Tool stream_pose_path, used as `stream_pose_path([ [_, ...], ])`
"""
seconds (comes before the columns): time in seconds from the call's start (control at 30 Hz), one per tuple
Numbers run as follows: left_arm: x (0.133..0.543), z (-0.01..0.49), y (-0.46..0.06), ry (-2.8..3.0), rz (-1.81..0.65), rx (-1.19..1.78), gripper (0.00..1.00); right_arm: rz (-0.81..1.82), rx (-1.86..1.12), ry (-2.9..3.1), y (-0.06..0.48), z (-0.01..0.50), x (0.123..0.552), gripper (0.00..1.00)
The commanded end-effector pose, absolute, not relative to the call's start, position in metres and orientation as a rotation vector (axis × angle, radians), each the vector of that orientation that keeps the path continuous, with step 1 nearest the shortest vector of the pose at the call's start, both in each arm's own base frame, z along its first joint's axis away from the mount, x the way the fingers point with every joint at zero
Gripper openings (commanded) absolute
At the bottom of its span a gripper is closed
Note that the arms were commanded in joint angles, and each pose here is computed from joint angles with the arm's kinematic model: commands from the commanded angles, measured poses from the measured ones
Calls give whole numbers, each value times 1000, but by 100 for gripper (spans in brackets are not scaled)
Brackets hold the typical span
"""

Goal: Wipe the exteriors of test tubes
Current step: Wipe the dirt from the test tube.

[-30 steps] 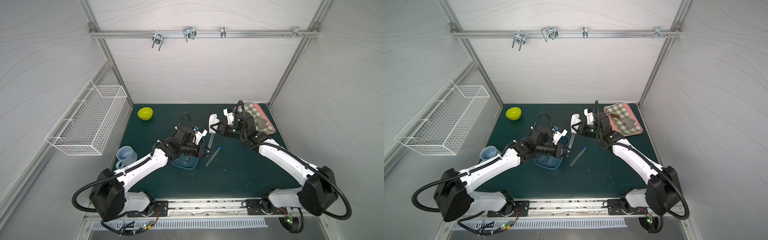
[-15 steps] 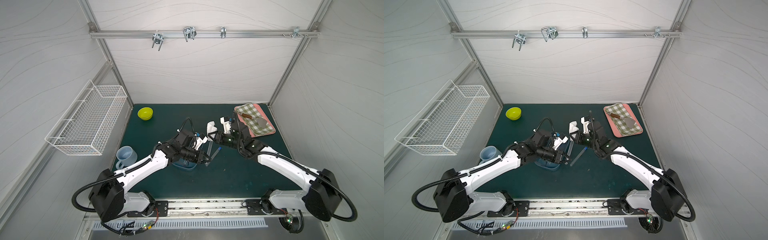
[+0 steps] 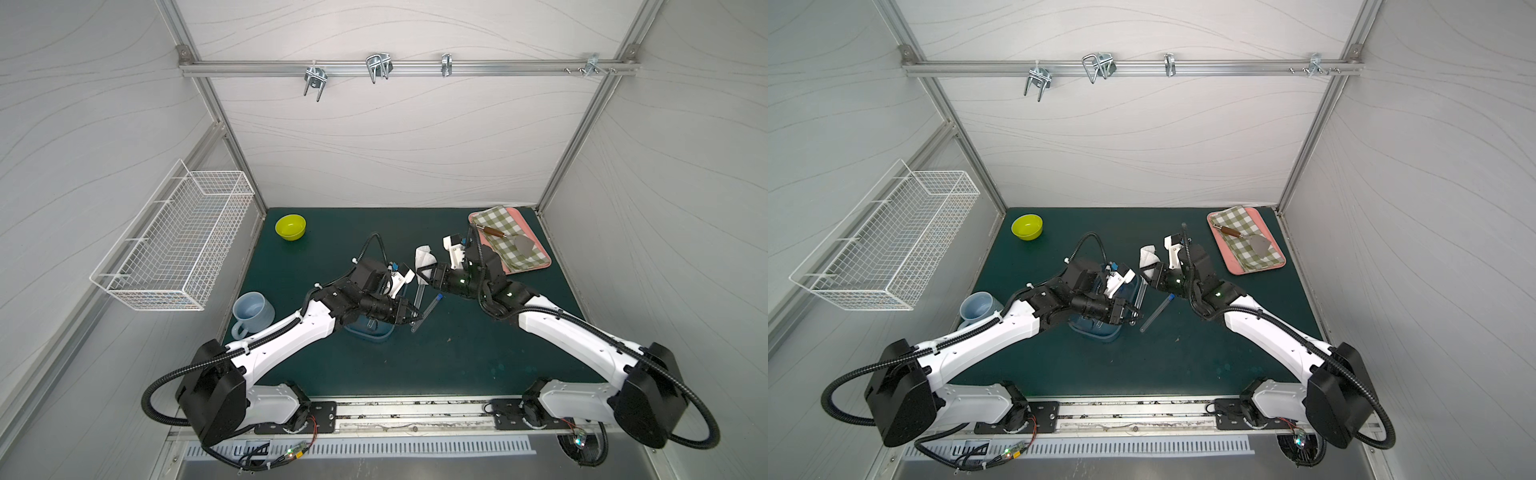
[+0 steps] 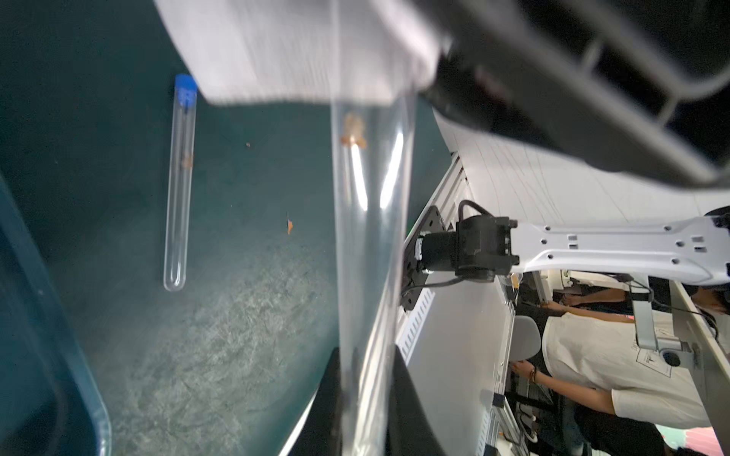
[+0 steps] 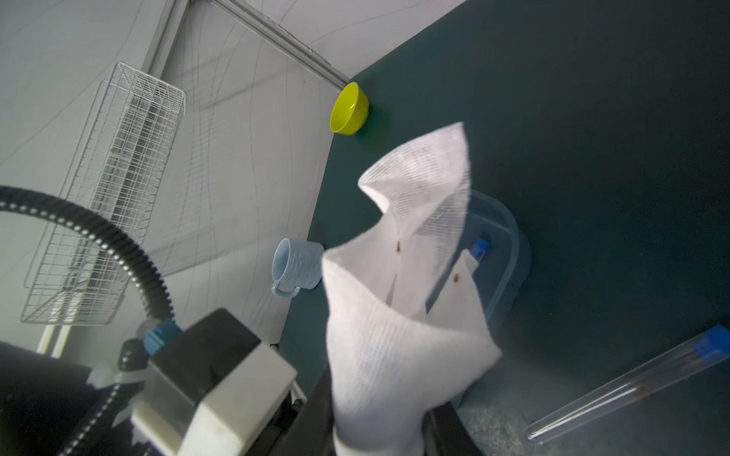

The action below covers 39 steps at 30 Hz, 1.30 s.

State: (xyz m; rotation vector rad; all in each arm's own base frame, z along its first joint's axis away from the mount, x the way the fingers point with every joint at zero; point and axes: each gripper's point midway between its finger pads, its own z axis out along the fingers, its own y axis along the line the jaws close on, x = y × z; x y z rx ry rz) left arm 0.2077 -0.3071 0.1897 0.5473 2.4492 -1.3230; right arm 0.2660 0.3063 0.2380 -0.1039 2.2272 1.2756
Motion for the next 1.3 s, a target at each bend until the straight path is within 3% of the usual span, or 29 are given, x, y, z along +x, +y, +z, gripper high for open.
stream_pose_path([
  [0.0,228,227,-313,2266,-1326,554,7,1342,-141,2257,309,243,252,28],
  [0.6,239,240,-310,2225,-1320,549,7,1377,-203,2329,333,225,211,27],
  [0.8,239,239,-311,2236,-1321,555,7,1359,-211,2304,333,231,218,28],
  [1.07,236,232,-309,2255,-1326,542,7,1363,-174,2226,315,258,259,27],
  [1.27,237,236,-309,2241,-1324,542,7,1377,-228,2258,324,251,245,28],
])
